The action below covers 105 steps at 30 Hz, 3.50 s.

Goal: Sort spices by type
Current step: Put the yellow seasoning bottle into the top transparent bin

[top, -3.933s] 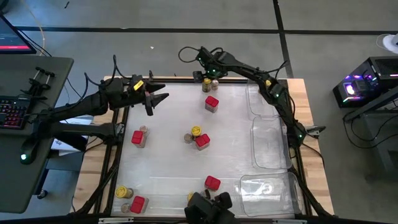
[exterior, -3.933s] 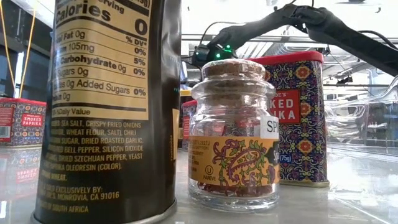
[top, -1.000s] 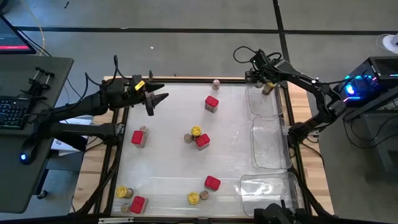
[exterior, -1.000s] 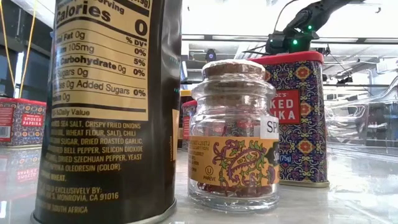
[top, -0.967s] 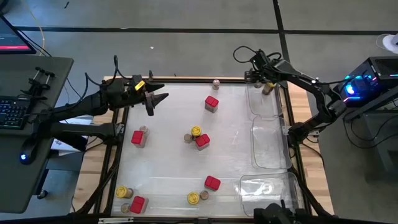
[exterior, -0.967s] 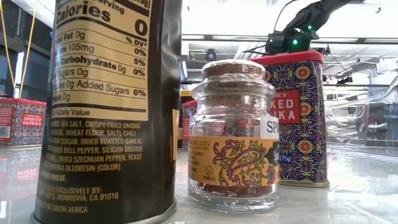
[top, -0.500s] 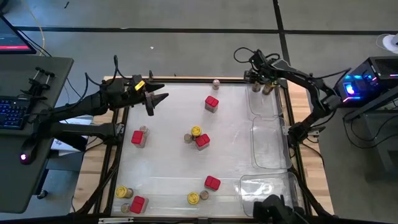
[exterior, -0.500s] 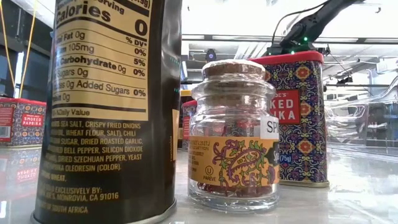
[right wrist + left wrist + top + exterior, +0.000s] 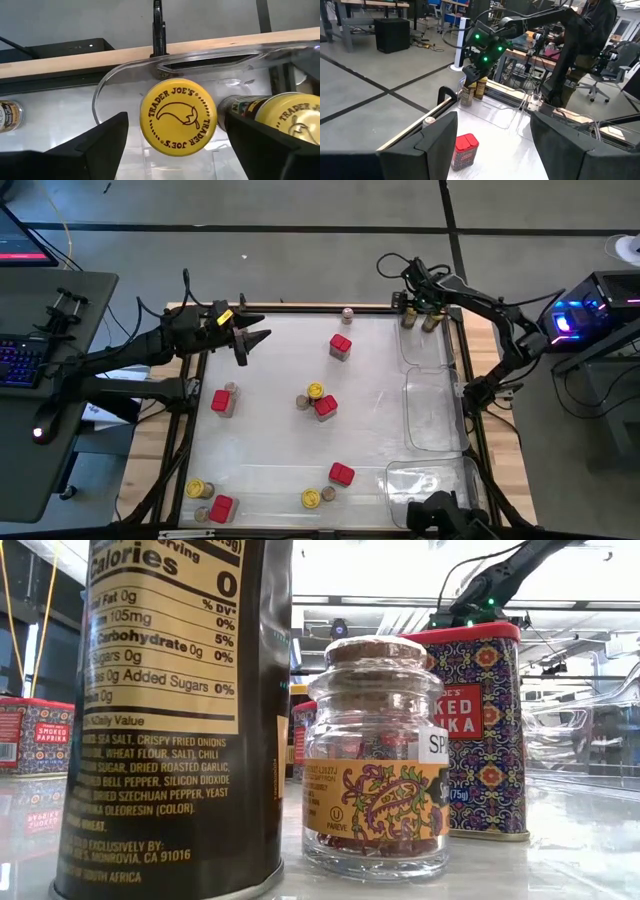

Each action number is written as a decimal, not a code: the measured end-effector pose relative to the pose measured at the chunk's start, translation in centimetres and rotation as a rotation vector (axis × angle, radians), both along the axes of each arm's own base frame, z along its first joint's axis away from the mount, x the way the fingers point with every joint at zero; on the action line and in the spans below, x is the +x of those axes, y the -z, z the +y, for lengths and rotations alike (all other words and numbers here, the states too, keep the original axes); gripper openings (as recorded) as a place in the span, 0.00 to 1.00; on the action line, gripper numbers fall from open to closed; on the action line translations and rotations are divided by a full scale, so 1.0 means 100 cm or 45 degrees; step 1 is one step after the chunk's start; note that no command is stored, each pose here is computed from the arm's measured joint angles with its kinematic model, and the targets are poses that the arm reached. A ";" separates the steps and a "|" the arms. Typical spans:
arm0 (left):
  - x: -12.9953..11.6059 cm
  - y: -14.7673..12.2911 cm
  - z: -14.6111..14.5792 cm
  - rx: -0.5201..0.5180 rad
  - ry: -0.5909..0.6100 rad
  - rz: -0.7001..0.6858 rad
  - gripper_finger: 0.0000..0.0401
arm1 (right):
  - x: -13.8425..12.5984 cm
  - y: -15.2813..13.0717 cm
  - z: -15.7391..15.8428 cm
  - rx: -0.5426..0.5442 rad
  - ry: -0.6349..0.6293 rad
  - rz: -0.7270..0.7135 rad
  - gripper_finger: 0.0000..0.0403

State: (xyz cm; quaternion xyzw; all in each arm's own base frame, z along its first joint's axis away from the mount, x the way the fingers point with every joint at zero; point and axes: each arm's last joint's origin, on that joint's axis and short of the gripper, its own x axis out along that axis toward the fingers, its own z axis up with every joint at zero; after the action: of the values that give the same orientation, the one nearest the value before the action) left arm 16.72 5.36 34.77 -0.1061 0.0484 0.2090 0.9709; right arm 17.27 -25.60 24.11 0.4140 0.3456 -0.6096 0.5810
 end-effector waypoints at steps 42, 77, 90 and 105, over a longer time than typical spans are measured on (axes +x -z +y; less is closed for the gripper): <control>-0.020 -0.017 -0.002 -0.266 0.059 0.196 0.60 | 0.196 -0.078 0.220 -0.287 -1.907 -0.458 0.82; -0.023 -0.012 -0.003 -0.277 0.076 0.267 0.60 | 0.257 0.047 0.249 -0.131 -1.829 -0.108 0.70; -0.023 -0.012 -0.003 -0.272 0.060 0.269 0.60 | 0.251 0.016 0.223 -0.207 -1.806 -0.030 0.53; -0.023 -0.012 -0.003 -0.264 0.064 0.274 0.60 | 0.121 -0.070 0.174 -0.292 -1.272 0.287 0.52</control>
State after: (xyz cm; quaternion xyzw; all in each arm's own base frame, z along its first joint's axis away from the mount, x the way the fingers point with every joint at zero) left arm 14.45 5.04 35.98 -0.1814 0.1761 0.1886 0.9489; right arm 29.32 -8.21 31.06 0.0645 0.4923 -0.3330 0.8016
